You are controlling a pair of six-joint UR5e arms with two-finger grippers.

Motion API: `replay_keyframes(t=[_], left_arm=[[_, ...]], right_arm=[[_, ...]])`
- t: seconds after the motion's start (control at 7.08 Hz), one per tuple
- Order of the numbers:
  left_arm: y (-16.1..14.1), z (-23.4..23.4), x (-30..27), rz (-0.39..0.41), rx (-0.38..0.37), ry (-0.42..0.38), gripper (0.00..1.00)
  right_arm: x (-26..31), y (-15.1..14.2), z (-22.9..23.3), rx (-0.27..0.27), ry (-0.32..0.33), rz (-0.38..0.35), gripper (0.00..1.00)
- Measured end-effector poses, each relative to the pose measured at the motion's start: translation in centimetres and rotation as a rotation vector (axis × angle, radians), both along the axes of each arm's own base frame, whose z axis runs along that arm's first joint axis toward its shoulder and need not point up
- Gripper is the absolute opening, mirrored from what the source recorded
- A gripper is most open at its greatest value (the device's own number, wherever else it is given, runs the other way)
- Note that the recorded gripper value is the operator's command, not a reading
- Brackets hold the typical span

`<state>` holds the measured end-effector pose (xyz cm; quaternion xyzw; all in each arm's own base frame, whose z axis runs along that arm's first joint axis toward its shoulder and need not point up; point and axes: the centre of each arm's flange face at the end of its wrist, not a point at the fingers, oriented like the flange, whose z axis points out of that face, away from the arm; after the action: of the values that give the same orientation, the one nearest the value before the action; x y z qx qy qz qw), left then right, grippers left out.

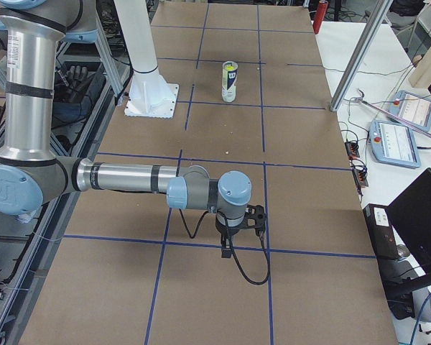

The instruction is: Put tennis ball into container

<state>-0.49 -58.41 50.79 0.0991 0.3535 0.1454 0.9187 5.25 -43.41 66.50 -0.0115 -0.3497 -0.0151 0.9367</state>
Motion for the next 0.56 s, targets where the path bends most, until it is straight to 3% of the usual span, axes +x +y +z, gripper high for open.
replay_keyframes(t=[0.28, 0.56], left_arm=[[3.5, 10.8, -5.3, -0.003, -0.04, -0.003, 1.0], [6.4, 15.4, -6.6, -0.025, -0.109, 0.001, 1.0]], right_arm=[[0.0, 0.0, 0.0, 0.0, 0.0, 0.0, 1.0], [0.0, 0.0, 0.0, 0.0, 0.0, 0.0, 1.0]])
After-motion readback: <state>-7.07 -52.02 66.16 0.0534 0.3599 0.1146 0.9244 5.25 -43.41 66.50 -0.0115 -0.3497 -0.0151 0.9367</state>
